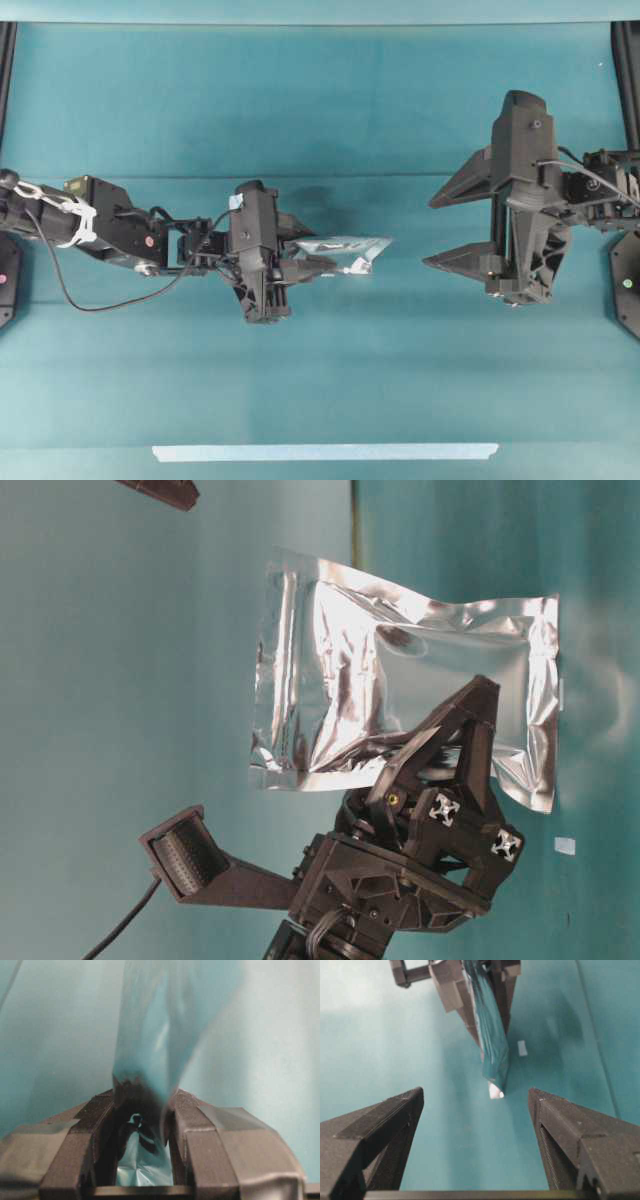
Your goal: Hand over the silver zip bag and make it stand upright.
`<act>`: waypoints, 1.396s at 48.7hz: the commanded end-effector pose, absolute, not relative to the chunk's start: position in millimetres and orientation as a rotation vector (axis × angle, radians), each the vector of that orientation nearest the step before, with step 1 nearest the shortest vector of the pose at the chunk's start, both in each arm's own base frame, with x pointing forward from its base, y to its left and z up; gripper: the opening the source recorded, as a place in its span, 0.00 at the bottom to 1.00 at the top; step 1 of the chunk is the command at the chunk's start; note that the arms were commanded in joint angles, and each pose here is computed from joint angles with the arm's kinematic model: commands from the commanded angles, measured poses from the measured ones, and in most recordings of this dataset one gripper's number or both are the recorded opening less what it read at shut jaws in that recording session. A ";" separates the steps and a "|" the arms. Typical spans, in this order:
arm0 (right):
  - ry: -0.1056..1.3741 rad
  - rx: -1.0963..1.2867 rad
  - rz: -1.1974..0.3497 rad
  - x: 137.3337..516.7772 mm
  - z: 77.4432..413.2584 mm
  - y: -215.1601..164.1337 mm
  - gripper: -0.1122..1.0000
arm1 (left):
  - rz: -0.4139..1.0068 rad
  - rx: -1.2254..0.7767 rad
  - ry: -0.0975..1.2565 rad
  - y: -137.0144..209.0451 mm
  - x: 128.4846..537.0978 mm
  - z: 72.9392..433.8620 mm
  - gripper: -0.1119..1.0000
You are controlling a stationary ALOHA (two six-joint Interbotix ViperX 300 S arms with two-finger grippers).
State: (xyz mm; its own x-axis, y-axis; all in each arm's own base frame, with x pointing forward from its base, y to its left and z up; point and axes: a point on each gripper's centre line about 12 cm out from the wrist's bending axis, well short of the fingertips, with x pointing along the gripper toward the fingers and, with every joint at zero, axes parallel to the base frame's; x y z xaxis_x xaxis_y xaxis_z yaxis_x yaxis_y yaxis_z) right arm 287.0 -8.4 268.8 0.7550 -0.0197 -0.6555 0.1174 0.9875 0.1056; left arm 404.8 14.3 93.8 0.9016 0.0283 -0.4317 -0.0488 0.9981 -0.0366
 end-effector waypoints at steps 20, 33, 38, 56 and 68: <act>0.687 0.153 -0.078 287.4 275.1 -8.9 0.88 | 0.032 -0.044 0.432 11.3 407.1 97.6 0.35; 0.699 0.153 -0.079 286.5 270.7 -8.8 0.88 | 0.032 -0.044 0.432 11.3 407.1 97.6 0.35; 0.699 0.151 -0.079 286.5 270.7 -8.9 0.88 | 0.032 -0.044 0.432 11.3 407.1 97.6 0.35; 0.699 0.151 -0.079 286.5 270.7 -8.9 0.88 | 0.029 -0.043 0.432 10.0 407.1 97.6 0.35; 0.693 0.151 -0.079 287.0 271.2 -8.9 0.88 | 0.028 -0.042 0.435 9.9 406.6 96.6 0.35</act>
